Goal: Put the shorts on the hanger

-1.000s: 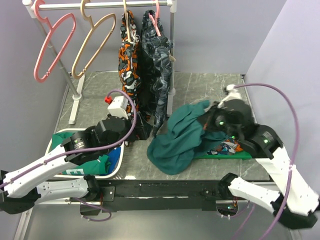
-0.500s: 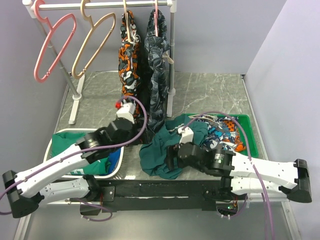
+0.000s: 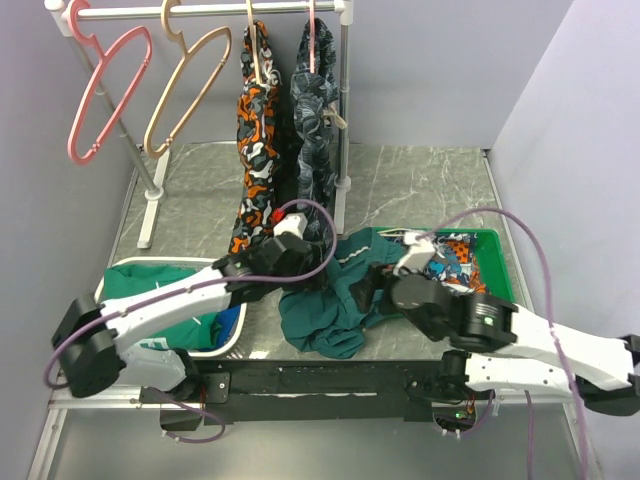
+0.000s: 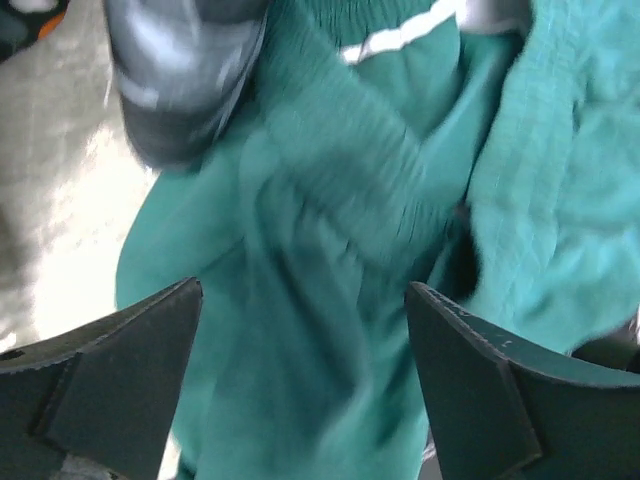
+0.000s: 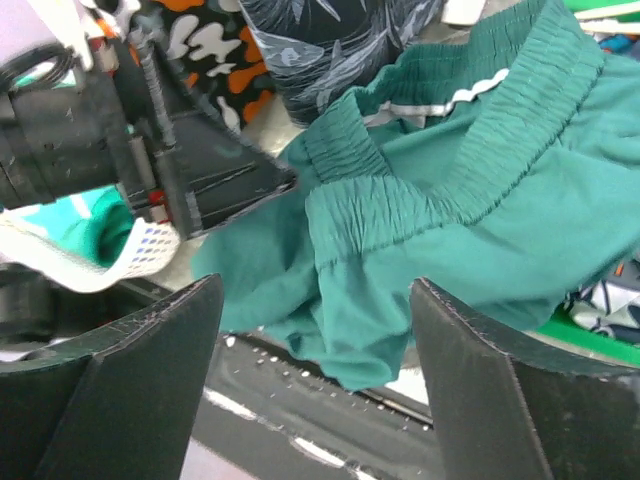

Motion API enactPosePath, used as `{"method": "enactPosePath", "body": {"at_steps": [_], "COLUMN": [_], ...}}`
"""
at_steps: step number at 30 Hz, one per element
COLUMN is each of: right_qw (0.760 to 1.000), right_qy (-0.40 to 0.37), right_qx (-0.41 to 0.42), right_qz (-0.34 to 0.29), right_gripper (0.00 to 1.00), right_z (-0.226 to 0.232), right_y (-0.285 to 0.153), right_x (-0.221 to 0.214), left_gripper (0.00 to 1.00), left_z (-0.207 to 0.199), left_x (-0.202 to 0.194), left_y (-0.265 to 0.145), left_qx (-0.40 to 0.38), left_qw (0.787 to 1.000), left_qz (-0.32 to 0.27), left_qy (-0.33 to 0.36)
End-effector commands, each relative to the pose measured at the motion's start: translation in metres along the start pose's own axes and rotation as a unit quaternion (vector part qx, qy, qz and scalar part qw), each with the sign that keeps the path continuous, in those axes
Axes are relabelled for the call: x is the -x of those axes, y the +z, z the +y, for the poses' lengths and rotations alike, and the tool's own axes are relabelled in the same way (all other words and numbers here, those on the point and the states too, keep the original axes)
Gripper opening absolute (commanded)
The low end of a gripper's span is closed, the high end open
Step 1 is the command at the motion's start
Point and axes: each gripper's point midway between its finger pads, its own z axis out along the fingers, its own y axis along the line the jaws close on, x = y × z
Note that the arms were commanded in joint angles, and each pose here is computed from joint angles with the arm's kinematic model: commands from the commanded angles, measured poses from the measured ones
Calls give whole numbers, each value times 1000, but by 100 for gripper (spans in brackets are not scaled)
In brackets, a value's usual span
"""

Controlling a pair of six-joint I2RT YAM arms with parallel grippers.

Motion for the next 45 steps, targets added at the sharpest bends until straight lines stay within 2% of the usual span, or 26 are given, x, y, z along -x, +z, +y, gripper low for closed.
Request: {"method": "enactPosePath", "body": {"at_steps": [1,5,9,12,13,14,16,21,27,34,36,39,40,42,43,45], "right_qw": [999,996,992,990,991,990,992,990,985,981,981,979,979,976,975,974], "right_qy": [-38,-72,-88,-61,-50,-44,-3,53,83,98,107,113,115,119,125,130], "right_qx": [-28,-43,-76,-116,-121,-128,-121,-126,-151,-165,-163,-169,-170,-182,-182,-185], "right_qz": [0,28,46,44,40,42,27,23,21,13,9,6,3,-6,-11,-20], "right_gripper": [82,92,93,67,45,37,24,10,5,4,4,4,4,4,4,4], "right_z": [8,8,-1,-23,-28,-37,-45,-70,-92,-100,-100,-105,-106,-113,-112,-114], "right_y": [26,57,78,73,69,66,55,40,35,32,31,29,27,22,20,15], "right_x": [1,-19,-37,-42,-42,-49,-47,-64,-77,-78,-77,-77,-76,-72,-67,-60], "left_gripper": [85,82,83,84,84,83,83,80,77,74,70,58,49,40,29,21], "left_z": [-24,-20,-20,-25,-29,-31,-34,-43,-37,-27,-26,-19,-18,-19,-21,-25], "left_x": [40,40,42,43,45,46,45,45,56,34,23,10,10,13,14,22], "left_y": [15,28,28,28,29,29,33,42,46,65,74,79,78,70,66,52], "left_qx": [-18,-17,-29,-36,-39,-42,-44,-37,25,99,109,131,134,126,119,103], "left_qw": [999,998,997,997,997,997,997,998,998,995,993,990,990,991,992,994], "left_qz": [-41,-37,-38,-33,-33,-32,-28,-18,-39,-13,4,18,16,9,5,-6], "left_qy": [-17,-38,-55,-52,-52,-51,-50,-45,-35,24,36,50,50,44,39,31]}}
